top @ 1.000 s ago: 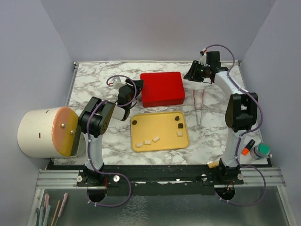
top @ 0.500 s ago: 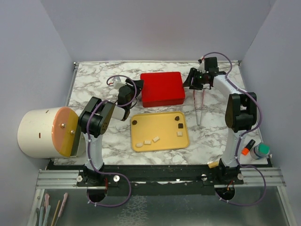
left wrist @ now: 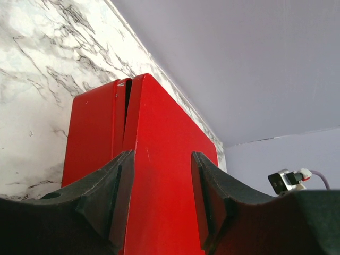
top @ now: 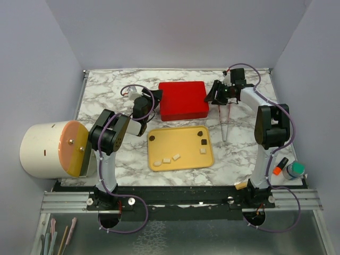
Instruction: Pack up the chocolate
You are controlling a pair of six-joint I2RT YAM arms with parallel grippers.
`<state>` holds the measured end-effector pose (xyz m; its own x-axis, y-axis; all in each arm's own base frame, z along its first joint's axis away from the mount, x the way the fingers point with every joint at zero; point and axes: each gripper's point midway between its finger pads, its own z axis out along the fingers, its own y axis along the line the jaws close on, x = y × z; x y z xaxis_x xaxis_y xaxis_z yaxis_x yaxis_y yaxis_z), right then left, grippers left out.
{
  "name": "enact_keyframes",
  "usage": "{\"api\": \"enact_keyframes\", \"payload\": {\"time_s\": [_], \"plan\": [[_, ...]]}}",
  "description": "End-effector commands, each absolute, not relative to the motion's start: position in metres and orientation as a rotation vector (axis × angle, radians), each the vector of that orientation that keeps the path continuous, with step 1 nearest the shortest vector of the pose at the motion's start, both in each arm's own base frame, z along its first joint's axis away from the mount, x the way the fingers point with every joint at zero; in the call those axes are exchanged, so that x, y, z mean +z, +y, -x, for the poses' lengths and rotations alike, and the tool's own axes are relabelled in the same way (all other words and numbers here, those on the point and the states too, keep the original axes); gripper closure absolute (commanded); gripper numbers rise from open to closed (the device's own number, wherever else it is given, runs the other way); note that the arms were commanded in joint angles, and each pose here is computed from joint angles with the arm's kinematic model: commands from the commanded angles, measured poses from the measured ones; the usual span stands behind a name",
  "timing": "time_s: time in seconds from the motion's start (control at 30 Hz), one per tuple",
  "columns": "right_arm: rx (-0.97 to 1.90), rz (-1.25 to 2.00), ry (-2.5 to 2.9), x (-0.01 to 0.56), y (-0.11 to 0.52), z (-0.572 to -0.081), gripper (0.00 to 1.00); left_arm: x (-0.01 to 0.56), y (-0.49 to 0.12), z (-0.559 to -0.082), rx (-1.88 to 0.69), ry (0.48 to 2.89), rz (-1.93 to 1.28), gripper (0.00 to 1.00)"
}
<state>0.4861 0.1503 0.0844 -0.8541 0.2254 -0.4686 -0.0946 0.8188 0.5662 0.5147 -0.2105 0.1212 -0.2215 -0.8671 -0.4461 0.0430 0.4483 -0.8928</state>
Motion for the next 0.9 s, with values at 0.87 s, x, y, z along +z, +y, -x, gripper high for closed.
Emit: {"api": "enact_keyframes", "payload": {"time_s": [0.87], "plan": [[0.894, -0.112, 2.563, 0.056, 0.186, -0.478, 0.42, 0.097, -0.231, -0.501, -1.055, 1.675, 0.666, 0.48]]}}
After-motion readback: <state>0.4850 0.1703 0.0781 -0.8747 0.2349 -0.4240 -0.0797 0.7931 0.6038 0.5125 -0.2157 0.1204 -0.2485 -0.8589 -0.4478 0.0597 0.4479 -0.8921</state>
